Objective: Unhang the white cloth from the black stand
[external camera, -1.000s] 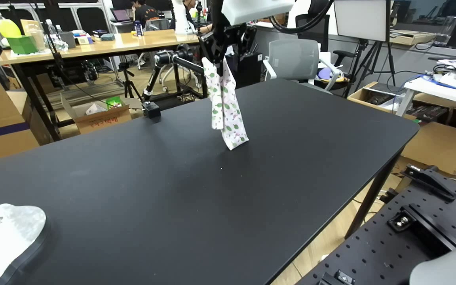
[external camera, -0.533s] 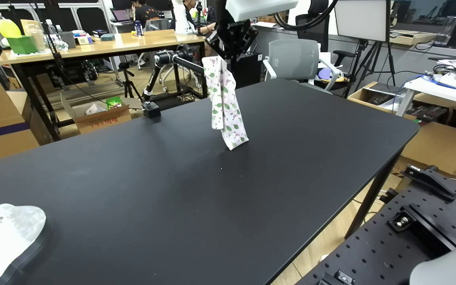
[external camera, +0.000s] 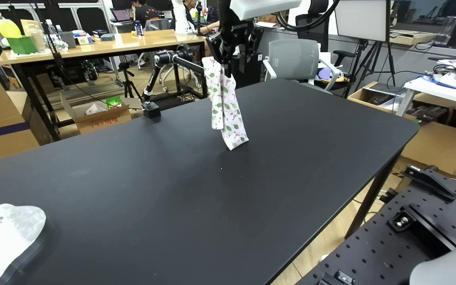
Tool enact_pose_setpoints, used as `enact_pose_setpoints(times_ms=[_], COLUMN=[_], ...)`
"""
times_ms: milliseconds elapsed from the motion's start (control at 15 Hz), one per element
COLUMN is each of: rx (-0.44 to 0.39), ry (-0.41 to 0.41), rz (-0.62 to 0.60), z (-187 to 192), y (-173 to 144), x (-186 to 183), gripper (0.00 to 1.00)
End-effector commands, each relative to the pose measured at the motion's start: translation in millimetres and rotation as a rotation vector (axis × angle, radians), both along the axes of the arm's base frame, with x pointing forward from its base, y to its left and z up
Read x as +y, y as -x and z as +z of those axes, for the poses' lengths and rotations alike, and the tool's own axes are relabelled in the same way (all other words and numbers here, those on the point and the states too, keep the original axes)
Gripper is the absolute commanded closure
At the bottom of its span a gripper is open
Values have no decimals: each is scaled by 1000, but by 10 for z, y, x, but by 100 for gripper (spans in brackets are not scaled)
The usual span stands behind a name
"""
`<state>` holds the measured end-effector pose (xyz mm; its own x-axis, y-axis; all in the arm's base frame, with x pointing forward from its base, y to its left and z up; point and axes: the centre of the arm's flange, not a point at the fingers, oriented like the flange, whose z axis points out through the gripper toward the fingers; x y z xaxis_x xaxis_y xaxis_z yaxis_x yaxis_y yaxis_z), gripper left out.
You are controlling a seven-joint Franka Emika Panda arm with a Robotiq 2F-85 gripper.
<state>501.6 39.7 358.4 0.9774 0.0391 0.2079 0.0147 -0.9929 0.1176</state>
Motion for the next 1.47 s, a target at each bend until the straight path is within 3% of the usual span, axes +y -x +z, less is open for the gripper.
enact_pose_setpoints(times_ms=[0,200,600,667,800,1400], rx=[14,16,36,46,59,68], ry=[23,35,49,36,33,42], rz=[17,51,111,122,143,199], z=[97,131,24,-3,-56,-78], y=[-55,-151,-404,-430,-457,-469], x=[-66,-144,-244,-237,-211,-133], gripper=[24,3,0,25,33,97])
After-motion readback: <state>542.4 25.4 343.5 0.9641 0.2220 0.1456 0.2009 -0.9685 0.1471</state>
